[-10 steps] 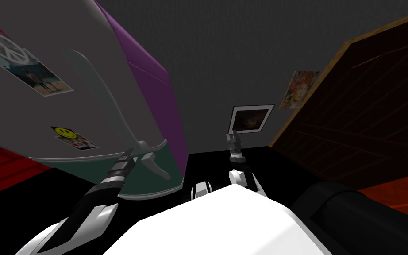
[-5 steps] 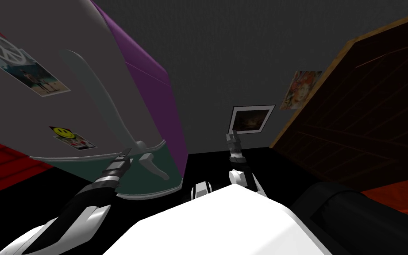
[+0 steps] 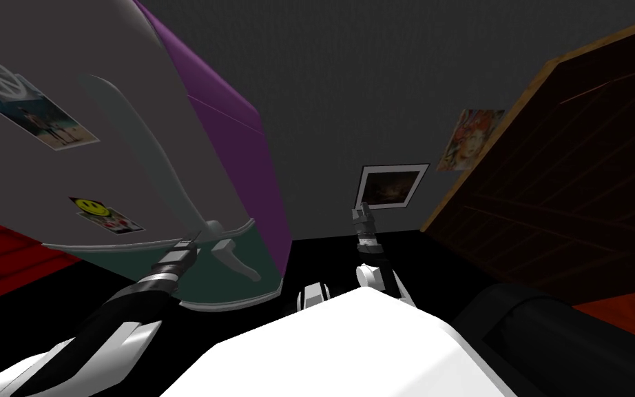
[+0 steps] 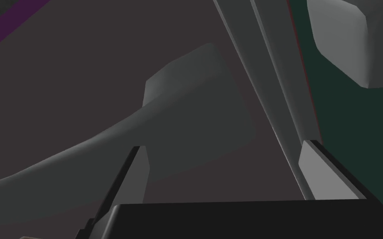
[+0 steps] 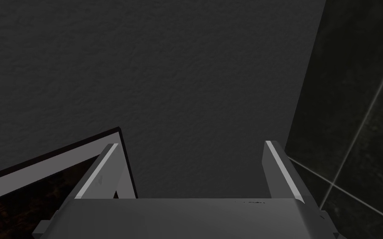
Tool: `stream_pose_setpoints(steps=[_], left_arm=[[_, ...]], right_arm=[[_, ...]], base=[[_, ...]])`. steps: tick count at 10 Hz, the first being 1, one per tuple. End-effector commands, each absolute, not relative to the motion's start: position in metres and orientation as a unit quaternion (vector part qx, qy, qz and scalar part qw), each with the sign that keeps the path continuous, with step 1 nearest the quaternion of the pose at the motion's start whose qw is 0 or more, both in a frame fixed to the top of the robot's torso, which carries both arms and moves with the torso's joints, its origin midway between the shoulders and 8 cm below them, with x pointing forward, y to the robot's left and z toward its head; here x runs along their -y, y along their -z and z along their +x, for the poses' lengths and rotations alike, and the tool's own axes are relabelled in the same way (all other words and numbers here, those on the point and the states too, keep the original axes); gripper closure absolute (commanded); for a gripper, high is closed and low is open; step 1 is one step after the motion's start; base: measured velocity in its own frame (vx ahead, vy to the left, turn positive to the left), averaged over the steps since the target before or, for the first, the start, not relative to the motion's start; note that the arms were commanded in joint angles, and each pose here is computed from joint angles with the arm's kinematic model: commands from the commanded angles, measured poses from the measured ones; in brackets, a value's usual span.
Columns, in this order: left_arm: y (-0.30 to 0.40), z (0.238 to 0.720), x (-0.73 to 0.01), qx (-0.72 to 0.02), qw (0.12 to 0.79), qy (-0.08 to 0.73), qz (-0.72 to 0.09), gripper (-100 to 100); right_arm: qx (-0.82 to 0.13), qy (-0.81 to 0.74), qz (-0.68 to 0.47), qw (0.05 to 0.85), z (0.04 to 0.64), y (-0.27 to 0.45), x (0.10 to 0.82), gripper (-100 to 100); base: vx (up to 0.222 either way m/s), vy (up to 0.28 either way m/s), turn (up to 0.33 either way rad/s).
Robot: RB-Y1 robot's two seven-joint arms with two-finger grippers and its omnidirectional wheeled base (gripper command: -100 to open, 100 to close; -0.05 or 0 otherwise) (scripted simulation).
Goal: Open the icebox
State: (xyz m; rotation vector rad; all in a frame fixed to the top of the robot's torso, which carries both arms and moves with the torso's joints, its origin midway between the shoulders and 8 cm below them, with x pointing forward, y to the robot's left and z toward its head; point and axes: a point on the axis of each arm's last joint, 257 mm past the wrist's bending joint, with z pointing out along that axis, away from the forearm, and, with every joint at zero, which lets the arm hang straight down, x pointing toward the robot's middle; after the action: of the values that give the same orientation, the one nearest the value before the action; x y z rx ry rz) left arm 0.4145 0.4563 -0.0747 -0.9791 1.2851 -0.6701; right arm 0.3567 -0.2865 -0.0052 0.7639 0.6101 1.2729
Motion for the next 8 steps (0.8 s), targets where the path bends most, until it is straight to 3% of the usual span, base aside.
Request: stream_pose_setpoints(steps=[1,2,3,6,8], left_arm=[[0.072,0.413,-0.457,-0.567,0.641,0.287,-0.43,-100],[0.073,0.413,-0.46,-0.567,0.641,0.284,-0.432,-100],[0.074,0.412,-0.461,-0.567,0.641,0.283,-0.434,100],[0.072,0.412,-0.437,-0.58,0.634,0.302,-0.413,100],[0.071,0.41,-0.412,-0.593,0.624,0.322,-0.394,100]], right_arm=[[-0.273,-0.57,0.342,0.695,0.357,0.005,0.287,0],[-0.273,-0.57,0.342,0.695,0.357,0.005,0.287,0],[-0.273,-0.57,0.342,0.695,0.357,0.005,0.287,0],[-0.273,-0.57,0.342,0.695,0.357,0.005,0.287,0],[-0.273,-0.57,0.342,0.695,0.357,0.005,0.287,0]], base=[[-0.011,-0.011,0.042],[-0.013,0.006,0.041],[-0.008,0.004,0.015],[-0.176,0.174,-0.054],[-0.273,0.324,-0.057]])
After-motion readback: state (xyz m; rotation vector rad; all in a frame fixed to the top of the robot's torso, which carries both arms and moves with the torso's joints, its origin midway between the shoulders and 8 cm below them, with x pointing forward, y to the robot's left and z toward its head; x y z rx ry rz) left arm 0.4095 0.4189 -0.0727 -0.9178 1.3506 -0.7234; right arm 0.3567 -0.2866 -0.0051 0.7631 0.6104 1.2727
